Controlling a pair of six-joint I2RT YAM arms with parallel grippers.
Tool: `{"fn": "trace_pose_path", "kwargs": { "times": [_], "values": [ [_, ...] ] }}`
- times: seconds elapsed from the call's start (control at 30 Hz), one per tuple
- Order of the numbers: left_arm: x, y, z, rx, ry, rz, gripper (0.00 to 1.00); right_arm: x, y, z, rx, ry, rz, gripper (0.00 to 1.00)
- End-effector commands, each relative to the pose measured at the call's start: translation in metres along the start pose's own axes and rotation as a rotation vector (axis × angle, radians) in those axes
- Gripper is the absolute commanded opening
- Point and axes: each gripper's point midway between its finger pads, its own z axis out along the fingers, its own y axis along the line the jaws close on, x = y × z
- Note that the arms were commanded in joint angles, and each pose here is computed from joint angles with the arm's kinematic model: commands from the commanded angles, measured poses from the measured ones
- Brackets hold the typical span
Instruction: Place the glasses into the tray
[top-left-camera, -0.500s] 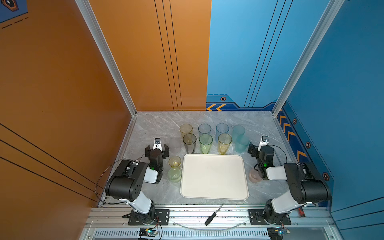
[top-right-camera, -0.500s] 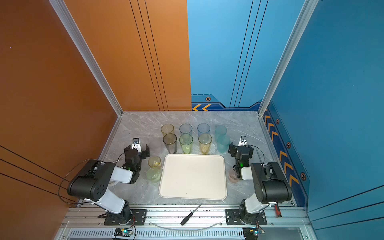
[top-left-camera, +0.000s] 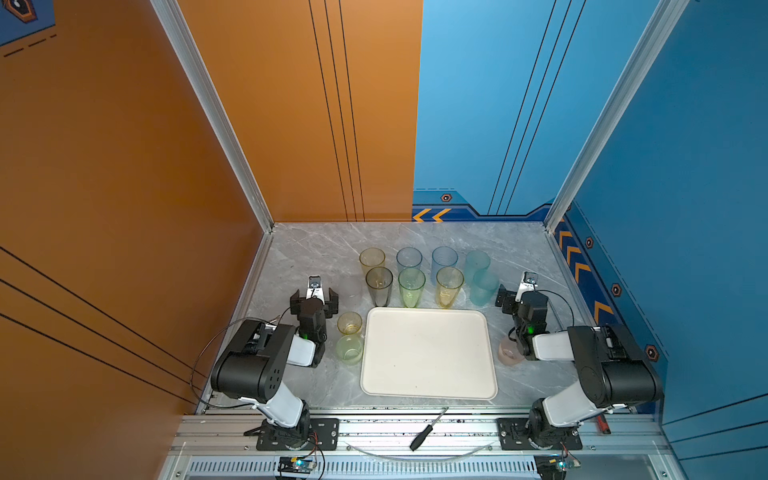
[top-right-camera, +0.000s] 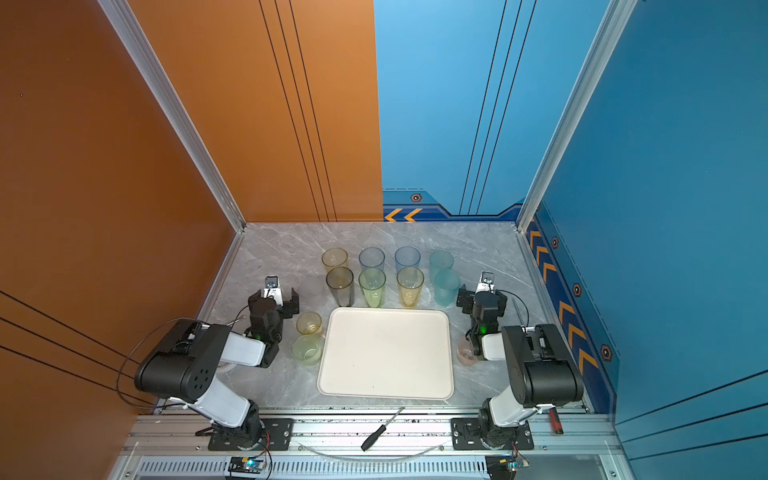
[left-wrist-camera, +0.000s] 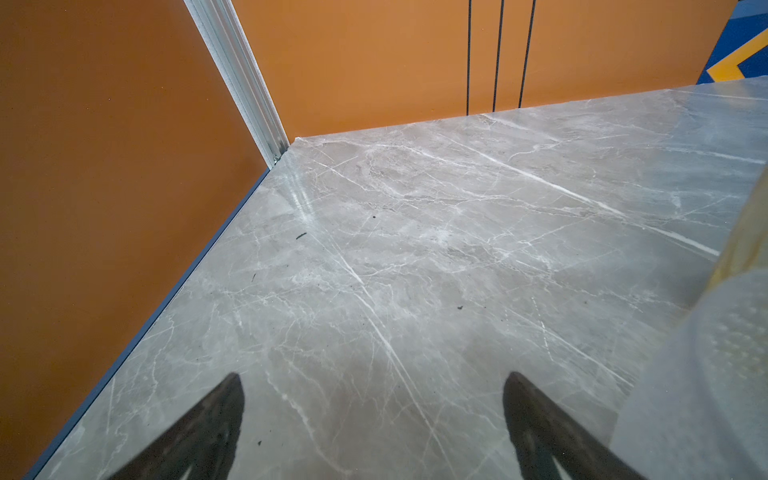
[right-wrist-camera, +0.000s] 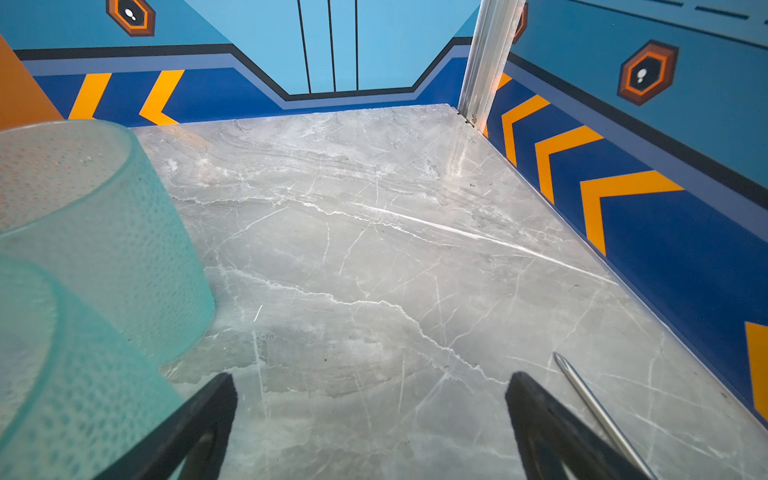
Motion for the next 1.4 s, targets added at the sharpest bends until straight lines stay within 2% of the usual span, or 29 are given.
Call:
{"fn": "trace_pose_path", "kwargs": {
  "times": [0.0,0.37,0.53,0.67,0.73,0.77,0.83,0.93,1.03,1.2,1.27,1.37],
  "values": [
    [-0.010,0.000,0.002,0.010,-0.019,-0.027,0.98,-0.010,0.002,0.000,-0.011,-0.028,0.012,1.00],
    [-0.008,-0.002,0.005,0.039,-0.001,-0.030,1.00,-0.010,0.003,0.000,-0.012,-0.028,0.011,1.00],
    [-0.008,-0.002,0.006,0.047,0.002,-0.035,0.91,-0.011,0.001,-0.001,-0.001,-0.030,0.016,0.94],
    [-0.010,0.000,0.005,0.038,-0.001,-0.040,0.88,-0.019,-0.013,-0.005,0.043,-0.022,0.060,0.93],
    [-0.015,0.006,0.002,0.013,-0.013,-0.051,0.87,-0.028,-0.017,-0.010,0.061,-0.035,0.069,0.92],
    [-0.018,0.008,-0.001,0.006,-0.016,-0.054,0.83,-0.032,-0.019,-0.012,0.068,-0.034,0.073,0.92],
    [-0.029,0.015,-0.011,-0.037,-0.040,-0.053,0.81,-0.045,-0.024,-0.021,0.084,-0.041,0.083,0.92],
    [-0.056,0.018,-0.029,-0.070,-0.075,-0.027,0.79,-0.071,-0.028,-0.037,0.091,-0.064,0.107,0.92],
    [-0.087,0.016,-0.049,-0.067,-0.046,-0.025,0.72,-0.094,-0.031,-0.056,0.084,-0.064,0.151,0.91],
    [-0.133,0.007,-0.091,-0.005,-0.071,-0.074,0.68,-0.113,-0.032,-0.089,0.061,0.059,0.196,0.89],
    [-0.142,0.007,-0.100,0.004,-0.044,-0.067,0.68,-0.112,-0.029,-0.100,0.048,0.160,0.191,0.88],
    [-0.146,0.007,-0.105,0.023,0.034,-0.030,0.62,-0.100,-0.021,-0.116,0.011,0.340,0.179,0.85]
  ]
}}
